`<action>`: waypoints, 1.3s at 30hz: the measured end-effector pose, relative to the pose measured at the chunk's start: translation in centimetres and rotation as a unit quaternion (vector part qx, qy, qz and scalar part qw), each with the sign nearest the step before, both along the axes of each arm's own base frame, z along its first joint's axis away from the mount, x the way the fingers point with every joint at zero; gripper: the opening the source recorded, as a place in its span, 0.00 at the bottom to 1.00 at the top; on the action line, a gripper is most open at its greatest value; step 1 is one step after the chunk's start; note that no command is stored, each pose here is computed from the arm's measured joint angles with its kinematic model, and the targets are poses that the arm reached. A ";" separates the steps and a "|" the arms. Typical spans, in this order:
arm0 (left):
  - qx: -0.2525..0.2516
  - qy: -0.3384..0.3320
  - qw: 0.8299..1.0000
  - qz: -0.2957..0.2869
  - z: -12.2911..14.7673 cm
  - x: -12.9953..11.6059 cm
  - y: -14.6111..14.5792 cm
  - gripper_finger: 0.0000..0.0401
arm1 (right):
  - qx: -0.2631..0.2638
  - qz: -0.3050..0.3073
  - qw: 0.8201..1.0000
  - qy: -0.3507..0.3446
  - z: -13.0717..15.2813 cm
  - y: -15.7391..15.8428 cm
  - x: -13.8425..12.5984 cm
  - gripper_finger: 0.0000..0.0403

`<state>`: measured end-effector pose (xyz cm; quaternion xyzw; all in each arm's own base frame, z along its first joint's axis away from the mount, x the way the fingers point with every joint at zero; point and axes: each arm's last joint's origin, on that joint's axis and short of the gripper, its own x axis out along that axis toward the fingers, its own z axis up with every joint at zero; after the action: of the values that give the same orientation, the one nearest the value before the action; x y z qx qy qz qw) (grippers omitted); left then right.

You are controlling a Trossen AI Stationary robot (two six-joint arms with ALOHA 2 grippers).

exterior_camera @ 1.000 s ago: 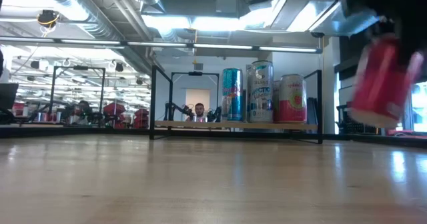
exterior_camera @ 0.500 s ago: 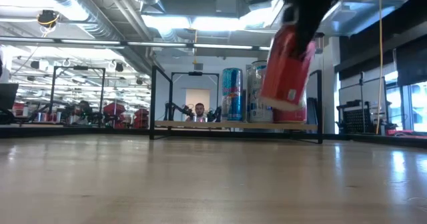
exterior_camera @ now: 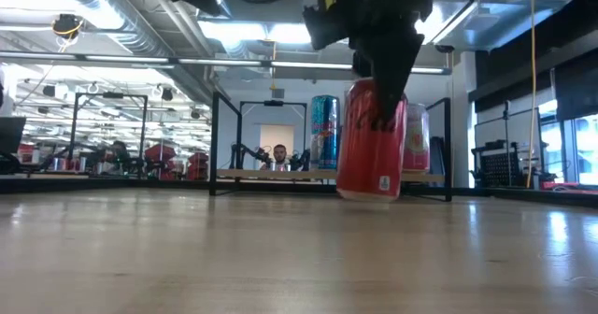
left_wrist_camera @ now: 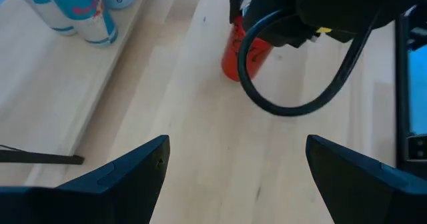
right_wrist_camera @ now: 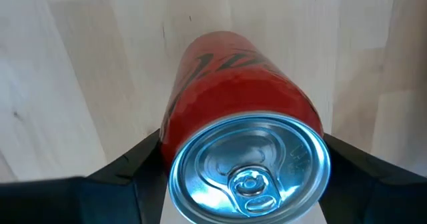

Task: Place canned beverage on shelf
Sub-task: Put the top red soda can on the shelf

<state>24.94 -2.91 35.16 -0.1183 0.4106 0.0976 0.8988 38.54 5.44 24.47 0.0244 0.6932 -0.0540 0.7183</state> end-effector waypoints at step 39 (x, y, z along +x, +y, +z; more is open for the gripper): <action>0.014 0.014 1.000 -0.023 -1.3 0.0 -0.4 0.84 | 0.026 -0.009 0.999 -0.032 -1.0 0.3 1.3 0.72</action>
<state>24.97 -3.34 33.87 -0.0947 0.4241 0.0846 0.8967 39.85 5.76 23.49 0.0512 0.6705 -0.0420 0.7389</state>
